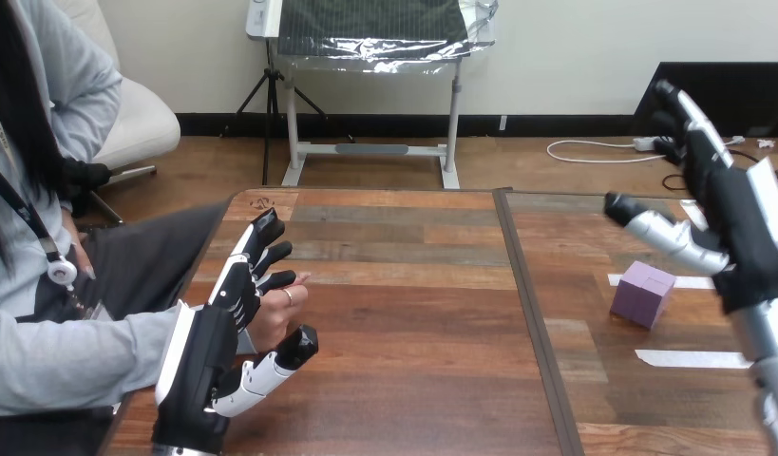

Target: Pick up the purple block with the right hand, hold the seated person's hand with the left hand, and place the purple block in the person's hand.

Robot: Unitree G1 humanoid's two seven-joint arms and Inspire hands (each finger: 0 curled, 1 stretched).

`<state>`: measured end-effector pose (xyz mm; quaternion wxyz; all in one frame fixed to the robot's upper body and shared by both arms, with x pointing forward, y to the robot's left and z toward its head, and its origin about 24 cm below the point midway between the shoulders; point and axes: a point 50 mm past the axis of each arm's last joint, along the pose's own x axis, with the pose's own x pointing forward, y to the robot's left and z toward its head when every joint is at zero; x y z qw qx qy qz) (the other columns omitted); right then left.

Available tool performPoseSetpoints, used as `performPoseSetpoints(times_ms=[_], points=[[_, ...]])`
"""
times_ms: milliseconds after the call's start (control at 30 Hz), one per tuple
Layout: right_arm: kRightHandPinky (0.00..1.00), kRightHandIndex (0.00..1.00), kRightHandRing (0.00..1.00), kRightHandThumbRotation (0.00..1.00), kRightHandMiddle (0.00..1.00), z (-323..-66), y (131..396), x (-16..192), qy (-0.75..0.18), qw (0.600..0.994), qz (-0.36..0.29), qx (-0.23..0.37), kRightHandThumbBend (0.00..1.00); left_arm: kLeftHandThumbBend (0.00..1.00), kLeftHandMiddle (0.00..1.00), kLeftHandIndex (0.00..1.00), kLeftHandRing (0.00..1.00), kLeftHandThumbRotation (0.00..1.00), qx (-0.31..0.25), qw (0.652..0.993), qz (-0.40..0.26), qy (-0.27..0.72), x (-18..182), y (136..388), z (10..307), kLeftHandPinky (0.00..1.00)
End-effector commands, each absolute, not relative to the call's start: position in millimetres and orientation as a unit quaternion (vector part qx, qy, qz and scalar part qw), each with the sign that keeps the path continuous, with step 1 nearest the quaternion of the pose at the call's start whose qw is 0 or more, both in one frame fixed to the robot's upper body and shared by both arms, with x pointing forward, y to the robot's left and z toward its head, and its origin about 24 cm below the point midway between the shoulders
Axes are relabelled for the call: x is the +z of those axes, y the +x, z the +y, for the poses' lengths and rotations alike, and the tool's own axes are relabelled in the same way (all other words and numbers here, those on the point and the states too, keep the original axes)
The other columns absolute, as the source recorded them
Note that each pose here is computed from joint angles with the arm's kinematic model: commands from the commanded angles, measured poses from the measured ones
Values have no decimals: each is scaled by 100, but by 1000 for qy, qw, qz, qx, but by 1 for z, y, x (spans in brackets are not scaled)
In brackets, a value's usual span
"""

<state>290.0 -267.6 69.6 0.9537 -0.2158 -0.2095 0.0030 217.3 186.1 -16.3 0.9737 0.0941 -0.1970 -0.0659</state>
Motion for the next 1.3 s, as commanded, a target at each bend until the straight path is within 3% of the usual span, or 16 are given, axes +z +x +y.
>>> performPoseSetpoints(times_ms=[0,733,1267], points=[[93,96,97,62,98,-273,310,113,-255,932,-257,-6,100,100,93,94,90,74,-80,961,-244,107,1,231,185,79],[92,100,99,75,100,-297,333,128,-373,915,-152,-18,100,100,96,95,92,75,-80,960,-246,107,1,230,185,80],[92,100,100,71,100,-300,347,123,-420,903,-92,-21,100,100,96,96,92,76,-81,961,-246,100,0,230,183,81]])
